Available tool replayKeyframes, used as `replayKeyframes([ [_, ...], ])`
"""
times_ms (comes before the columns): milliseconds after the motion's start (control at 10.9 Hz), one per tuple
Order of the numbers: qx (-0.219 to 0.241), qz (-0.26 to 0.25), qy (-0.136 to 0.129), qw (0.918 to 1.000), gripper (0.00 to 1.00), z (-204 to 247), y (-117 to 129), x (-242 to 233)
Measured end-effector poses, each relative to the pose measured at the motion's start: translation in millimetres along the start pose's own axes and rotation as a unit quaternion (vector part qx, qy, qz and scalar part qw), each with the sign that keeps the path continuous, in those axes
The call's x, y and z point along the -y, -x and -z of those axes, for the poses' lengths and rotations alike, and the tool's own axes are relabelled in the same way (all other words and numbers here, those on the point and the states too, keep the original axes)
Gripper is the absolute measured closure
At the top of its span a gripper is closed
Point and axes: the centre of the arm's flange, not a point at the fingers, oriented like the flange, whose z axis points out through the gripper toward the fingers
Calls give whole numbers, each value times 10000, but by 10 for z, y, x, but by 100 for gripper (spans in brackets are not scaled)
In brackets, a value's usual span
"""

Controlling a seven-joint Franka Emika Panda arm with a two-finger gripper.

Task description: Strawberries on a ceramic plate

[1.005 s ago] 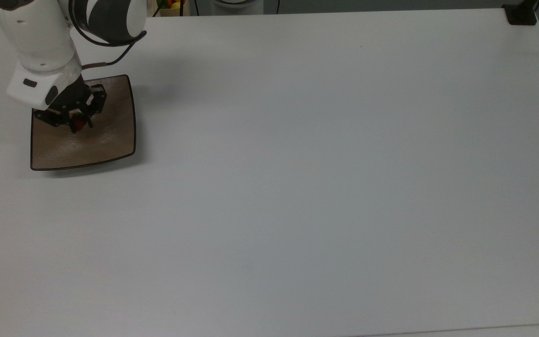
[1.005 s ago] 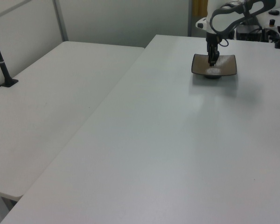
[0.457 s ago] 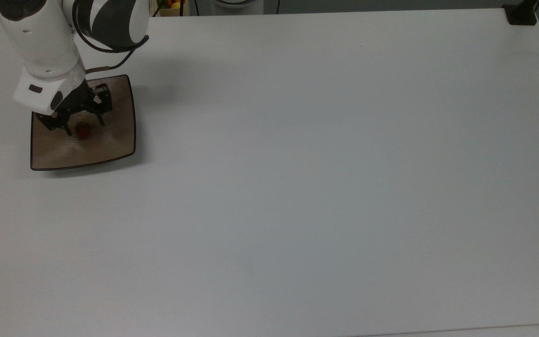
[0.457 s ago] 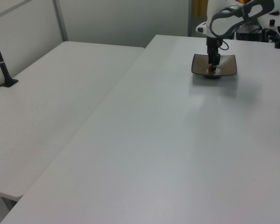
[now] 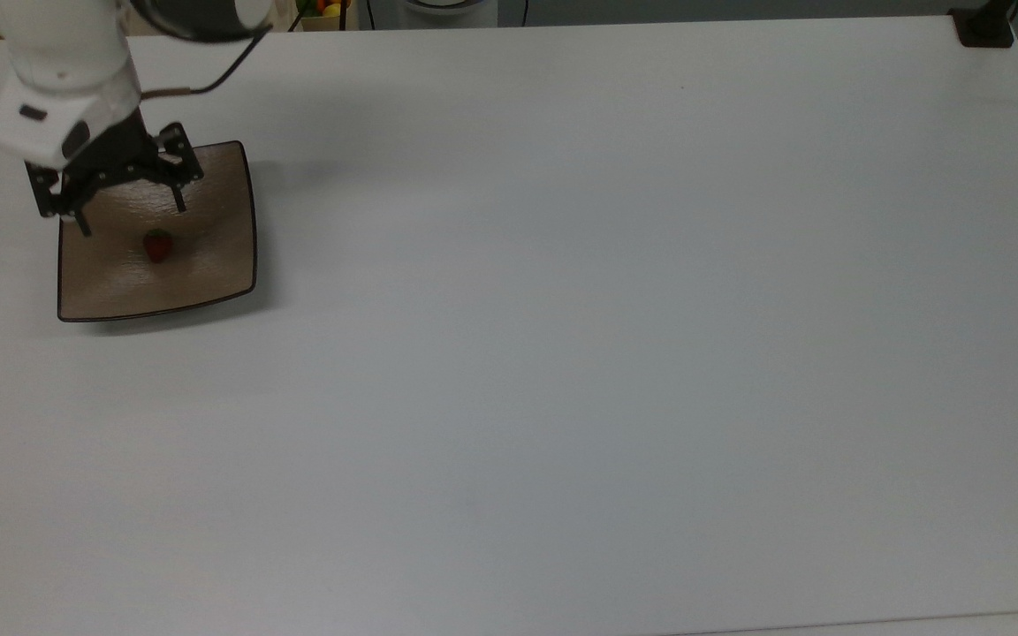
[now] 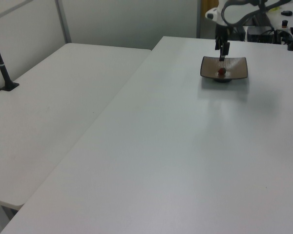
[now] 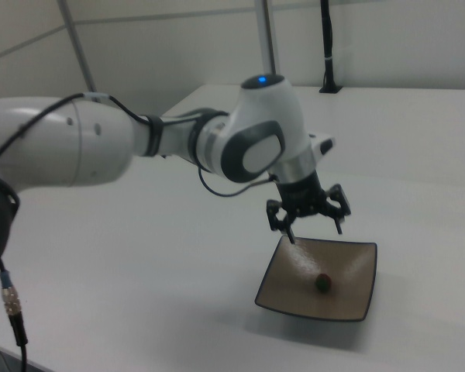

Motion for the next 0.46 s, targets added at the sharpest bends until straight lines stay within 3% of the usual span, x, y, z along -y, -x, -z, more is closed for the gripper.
replayKeyframes([
  [457, 60, -468, -440, 9979, 0, 1416, -73, 594],
])
